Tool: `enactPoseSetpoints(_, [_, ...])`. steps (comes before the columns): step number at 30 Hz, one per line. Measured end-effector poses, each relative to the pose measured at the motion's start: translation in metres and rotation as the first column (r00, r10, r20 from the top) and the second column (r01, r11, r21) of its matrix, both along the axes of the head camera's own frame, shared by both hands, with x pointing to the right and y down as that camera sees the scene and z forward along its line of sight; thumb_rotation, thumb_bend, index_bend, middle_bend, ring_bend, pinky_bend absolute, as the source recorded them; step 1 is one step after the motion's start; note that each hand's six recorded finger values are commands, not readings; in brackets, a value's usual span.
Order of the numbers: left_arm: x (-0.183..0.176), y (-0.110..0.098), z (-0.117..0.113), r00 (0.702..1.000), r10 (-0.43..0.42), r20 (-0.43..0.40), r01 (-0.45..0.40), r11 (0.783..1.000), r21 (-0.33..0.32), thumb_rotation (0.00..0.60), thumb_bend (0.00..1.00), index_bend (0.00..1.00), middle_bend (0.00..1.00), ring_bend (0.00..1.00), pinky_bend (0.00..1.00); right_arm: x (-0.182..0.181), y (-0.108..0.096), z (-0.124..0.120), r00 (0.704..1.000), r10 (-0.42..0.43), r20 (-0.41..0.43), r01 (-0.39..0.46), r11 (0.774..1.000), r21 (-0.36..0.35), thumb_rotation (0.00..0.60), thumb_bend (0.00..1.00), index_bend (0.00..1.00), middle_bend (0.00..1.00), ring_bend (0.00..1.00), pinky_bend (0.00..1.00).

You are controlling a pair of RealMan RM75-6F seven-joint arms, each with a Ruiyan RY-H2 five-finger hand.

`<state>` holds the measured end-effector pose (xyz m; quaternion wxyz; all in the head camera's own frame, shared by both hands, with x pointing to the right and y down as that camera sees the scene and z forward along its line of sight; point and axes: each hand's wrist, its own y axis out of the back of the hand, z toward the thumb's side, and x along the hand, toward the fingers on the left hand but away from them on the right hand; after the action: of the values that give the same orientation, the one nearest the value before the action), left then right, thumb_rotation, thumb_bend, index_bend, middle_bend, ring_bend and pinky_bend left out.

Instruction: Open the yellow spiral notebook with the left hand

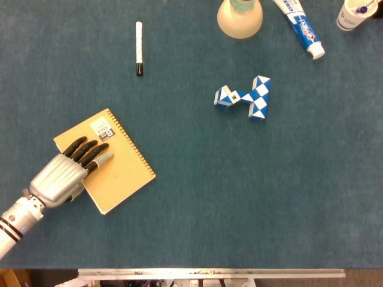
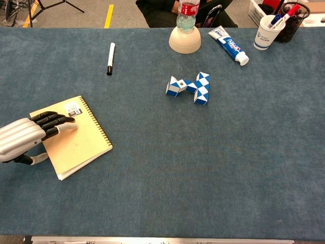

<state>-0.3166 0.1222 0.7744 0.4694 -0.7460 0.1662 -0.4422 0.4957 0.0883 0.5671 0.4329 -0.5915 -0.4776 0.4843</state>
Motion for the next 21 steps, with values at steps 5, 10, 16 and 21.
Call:
enactPoseSetpoints(5, [0.008, -0.004, -0.001, 1.000, -0.011, -0.027, 0.011, 1.000, -0.001, 0.600, 0.31, 0.05, 0.04, 0.00, 0.00, 0.001, 0.000, 0.000, 1.000, 0.002, 0.001, -0.002, 1.000, 0.003, 0.600, 0.35, 0.09, 0.12, 0.00, 0.00])
enactPoseSetpoints(10, [0.013, -0.009, -0.004, 0.999, -0.022, -0.049, 0.022, 1.000, 0.000, 0.600, 0.35, 0.08, 0.06, 0.00, 0.00, 0.002, 0.000, -0.001, 1.000, 0.004, 0.002, -0.004, 1.000, 0.007, 0.600, 0.35, 0.09, 0.12, 0.00, 0.00])
enactPoseSetpoints(16, [0.018, -0.011, -0.007, 0.995, -0.052, -0.085, 0.052, 0.999, -0.011, 0.600, 0.51, 0.13, 0.09, 0.00, 0.00, 0.003, 0.000, -0.001, 1.000, 0.007, 0.005, -0.007, 1.000, 0.010, 0.600, 0.35, 0.09, 0.12, 0.00, 0.00])
enactPoseSetpoints(21, [0.022, -0.014, -0.009, 0.991, -0.080, -0.111, 0.079, 0.997, -0.011, 0.600, 0.58, 0.22, 0.13, 0.01, 0.00, 0.003, 0.000, -0.002, 1.000, 0.008, 0.008, -0.008, 1.000, 0.015, 0.600, 0.35, 0.09, 0.12, 0.00, 0.00])
